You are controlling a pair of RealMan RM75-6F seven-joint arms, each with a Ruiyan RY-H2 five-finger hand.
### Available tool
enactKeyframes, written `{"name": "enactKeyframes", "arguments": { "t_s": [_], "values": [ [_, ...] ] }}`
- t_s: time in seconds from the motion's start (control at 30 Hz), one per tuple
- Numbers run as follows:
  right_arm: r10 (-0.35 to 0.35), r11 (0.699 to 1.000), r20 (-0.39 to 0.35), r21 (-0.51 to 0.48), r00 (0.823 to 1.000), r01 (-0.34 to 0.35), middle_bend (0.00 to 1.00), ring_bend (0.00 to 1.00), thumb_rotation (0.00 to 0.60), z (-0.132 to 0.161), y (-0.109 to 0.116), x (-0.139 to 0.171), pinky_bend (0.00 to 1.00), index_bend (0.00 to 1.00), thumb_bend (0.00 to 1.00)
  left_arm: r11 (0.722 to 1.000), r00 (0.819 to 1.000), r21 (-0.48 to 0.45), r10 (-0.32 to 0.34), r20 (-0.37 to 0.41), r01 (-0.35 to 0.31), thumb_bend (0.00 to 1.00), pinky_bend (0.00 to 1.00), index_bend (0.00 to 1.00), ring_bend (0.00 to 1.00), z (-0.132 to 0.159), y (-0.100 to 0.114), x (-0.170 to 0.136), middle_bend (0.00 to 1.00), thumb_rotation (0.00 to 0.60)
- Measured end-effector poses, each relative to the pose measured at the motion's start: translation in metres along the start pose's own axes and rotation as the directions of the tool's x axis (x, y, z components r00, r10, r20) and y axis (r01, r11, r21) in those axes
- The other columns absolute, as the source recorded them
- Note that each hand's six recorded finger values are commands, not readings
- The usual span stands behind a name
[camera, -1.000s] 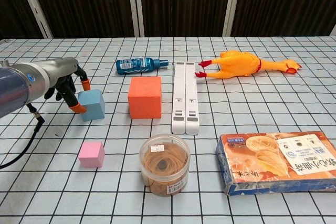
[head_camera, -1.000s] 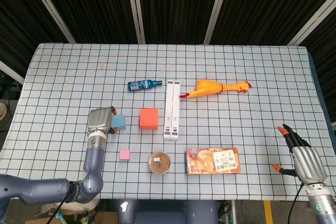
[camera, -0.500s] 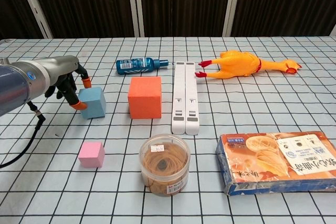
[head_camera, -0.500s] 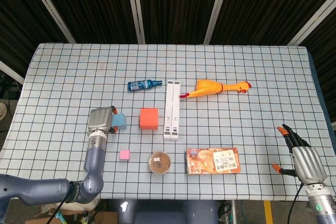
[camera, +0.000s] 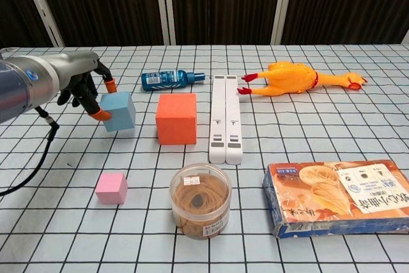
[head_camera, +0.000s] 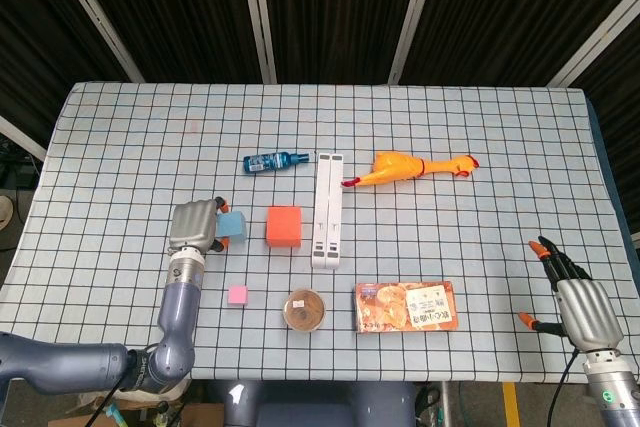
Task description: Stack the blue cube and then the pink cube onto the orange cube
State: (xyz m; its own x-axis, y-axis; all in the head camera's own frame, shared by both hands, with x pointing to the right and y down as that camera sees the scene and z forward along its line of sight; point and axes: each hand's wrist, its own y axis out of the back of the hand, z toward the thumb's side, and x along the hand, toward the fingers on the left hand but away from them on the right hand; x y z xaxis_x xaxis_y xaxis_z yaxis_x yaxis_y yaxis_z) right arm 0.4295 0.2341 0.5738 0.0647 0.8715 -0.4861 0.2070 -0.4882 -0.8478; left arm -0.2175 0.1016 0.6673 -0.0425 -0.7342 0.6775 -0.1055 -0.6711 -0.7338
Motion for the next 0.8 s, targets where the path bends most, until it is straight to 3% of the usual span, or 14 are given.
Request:
{"name": "enactKeyframes", "arguments": {
  "t_s": [0.37, 0.57, 0.8],
  "values": [
    [-0.009, 1.0, -0.001, -0.011, 1.0, 0.009, 0.06, 0.16, 0.6, 0.0, 0.003, 0.001, 0.29, 0.09, 0.06, 0.995, 0.991, 0.025, 0.093, 0.1, -0.096, 0.35, 0.75, 0.36, 0.7, 0.036, 0.054, -0.023, 0.84, 0.6],
    [-0.006, 1.0, -0.002, -0.013, 1.0, 0.006, 0.06, 0.16, 0.6, -0.001, 0.003, 0.001, 0.29, 0.09, 0.06, 0.993, 0.988, 0.046, 0.099, 0.116, -0.105, 0.35, 0.75, 0.36, 0.7, 0.052, 0.061, -0.025, 0.84, 0.6],
    [-0.008, 1.0, 0.003, -0.015, 1.0, 0.008, 0.06, 0.16, 0.6, -0.002, 0.004, 0.001, 0.29, 0.09, 0.06, 0.994, 0.987, 0.054, 0.083, 0.137, -0.091, 0.35, 0.75, 0.36, 0.7, 0.073, 0.056, -0.025, 0.84, 0.6]
  ]
}}
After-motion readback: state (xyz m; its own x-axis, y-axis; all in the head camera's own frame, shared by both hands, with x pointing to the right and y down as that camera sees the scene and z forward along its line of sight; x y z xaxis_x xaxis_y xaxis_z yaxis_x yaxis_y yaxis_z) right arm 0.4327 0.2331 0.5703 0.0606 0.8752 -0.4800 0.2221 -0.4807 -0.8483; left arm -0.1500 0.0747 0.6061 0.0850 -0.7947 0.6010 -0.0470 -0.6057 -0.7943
